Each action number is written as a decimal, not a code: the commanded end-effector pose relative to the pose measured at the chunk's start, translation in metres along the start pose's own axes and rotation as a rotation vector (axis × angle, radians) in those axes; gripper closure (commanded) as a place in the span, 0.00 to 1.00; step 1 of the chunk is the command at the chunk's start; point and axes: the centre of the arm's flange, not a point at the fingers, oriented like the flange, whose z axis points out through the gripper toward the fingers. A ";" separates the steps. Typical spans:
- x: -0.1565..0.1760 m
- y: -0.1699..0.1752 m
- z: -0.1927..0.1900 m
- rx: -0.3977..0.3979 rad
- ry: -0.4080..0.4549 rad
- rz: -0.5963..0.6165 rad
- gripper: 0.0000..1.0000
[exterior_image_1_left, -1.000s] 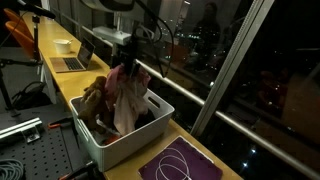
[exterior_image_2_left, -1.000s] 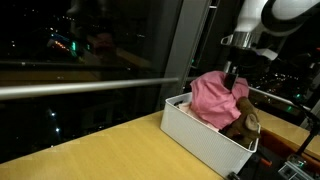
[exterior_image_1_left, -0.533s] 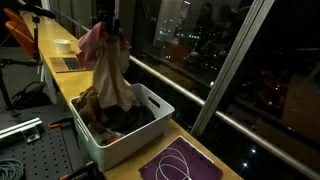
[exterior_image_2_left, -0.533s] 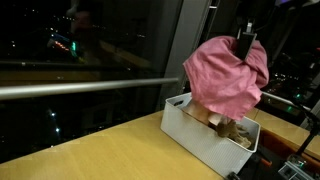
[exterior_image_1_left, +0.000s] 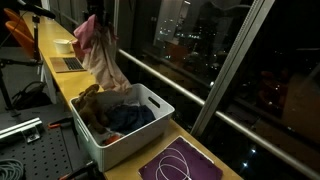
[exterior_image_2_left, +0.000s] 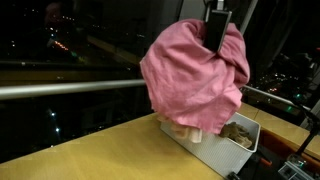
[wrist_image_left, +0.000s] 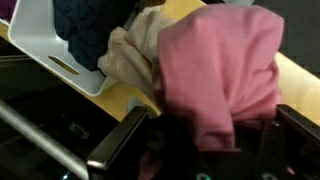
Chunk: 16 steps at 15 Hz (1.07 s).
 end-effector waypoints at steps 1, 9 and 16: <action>0.059 -0.030 -0.002 0.025 -0.023 -0.045 1.00; 0.068 -0.030 0.034 0.064 -0.052 -0.058 1.00; 0.059 0.001 0.060 0.069 -0.084 -0.006 0.75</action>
